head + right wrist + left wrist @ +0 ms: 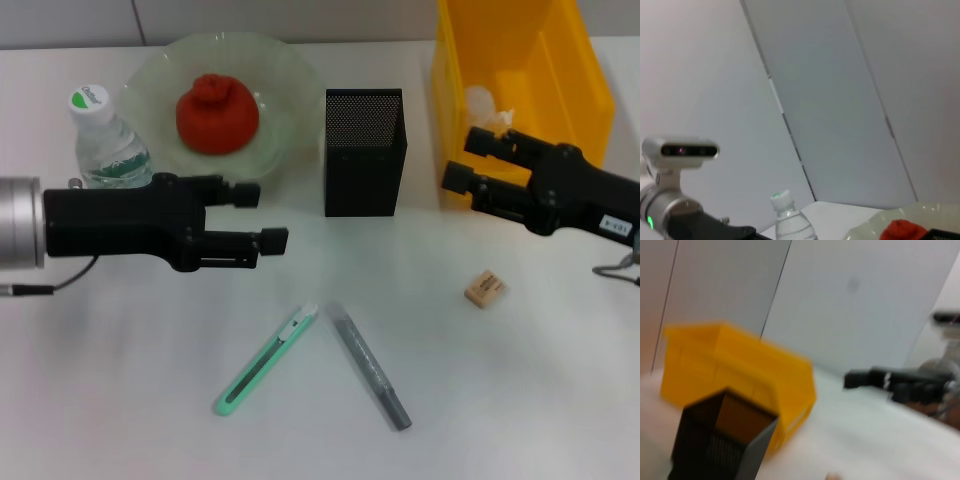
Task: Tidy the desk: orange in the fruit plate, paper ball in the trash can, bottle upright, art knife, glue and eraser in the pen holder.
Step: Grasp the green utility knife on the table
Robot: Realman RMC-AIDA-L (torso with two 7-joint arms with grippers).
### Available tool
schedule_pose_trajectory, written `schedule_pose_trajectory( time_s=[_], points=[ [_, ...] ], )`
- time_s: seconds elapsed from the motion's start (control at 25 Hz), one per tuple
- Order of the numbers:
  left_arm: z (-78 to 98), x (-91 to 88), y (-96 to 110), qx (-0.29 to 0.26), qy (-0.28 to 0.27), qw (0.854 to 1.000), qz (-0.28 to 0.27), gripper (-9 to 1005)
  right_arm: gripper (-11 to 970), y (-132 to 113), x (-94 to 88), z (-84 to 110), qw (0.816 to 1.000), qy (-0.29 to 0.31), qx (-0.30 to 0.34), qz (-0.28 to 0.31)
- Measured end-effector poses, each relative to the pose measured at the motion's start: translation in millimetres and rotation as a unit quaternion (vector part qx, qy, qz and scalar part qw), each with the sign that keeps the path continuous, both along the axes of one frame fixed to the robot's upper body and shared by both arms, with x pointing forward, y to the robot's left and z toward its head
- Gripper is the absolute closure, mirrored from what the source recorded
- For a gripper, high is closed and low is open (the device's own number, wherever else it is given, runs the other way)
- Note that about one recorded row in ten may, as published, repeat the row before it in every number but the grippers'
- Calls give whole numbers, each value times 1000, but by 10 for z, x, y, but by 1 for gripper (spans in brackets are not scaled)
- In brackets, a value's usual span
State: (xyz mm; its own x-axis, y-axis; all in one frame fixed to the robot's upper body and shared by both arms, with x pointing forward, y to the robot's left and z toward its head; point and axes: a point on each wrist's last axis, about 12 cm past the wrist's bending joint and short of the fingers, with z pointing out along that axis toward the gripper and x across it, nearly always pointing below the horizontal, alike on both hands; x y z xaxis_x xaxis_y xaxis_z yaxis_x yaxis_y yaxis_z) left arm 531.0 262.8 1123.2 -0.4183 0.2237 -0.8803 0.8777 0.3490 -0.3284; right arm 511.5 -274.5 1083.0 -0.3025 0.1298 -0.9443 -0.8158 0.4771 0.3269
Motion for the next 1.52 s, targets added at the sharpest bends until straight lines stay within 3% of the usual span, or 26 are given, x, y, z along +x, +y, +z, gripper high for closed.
schedule_pose_trajectory(
  time_s=[0.04,0.12,0.24,0.28,0.32,0.44,0.48,0.56,0.6,0.68,0.88,1.12,1.2,1.32,1.4,1.52],
  points=[
    [0,0,0,0,0,1000,0,210,231,0,0,0,1000,0,0,0],
    [243,149,-131,93,50,994,-3,211,231,-5,-32,-69,1000,2,2,-5],
    [331,203,-204,131,74,989,-2,211,232,-3,-52,-138,1000,8,0,-12],
    [489,307,-408,209,114,971,-5,211,232,8,-44,-164,1000,14,3,-16],
    [550,351,-516,244,122,962,-12,211,232,8,-44,-164,1000,14,3,-16],
    [603,384,-621,277,125,953,-17,211,232,14,-1,-187,999,24,15,-29],
    [665,415,-896,357,118,926,-33,211,232,16,8,-190,999,26,17,-30],
    [668,418,-971,380,112,917,-34,211,232,30,26,-191,999,26,17,-29],
    [627,403,-1149,427,97,898,-37,212,232,33,31,-189,999,24,16,-28],
    [588,389,-1250,443,87,892,-38,212,232,41,39,-190,999,22,14,-28],
    [459,387,-1373,447,80,890,-34,212,231,56,52,-203,999,26,13,-29],
    [366,390,-1371,439,95,893,-33,212,231,90,90,-191,999,24,11,-27],
    [230,388,-1347,421,117,899,-31,213,231,107,109,-193,999,25,9,-26],
    [230,388,-1347,421,117,899,-31,213,231,135,130,-202,999,28,9,-25],
    [99,380,-1312,401,126,907,-34,213,231,169,146,-220,999,32,9,-24],
    [48,376,-1298,395,131,909,-35,213,231,173,151,-226,999,33,9,-25]
  ],
)
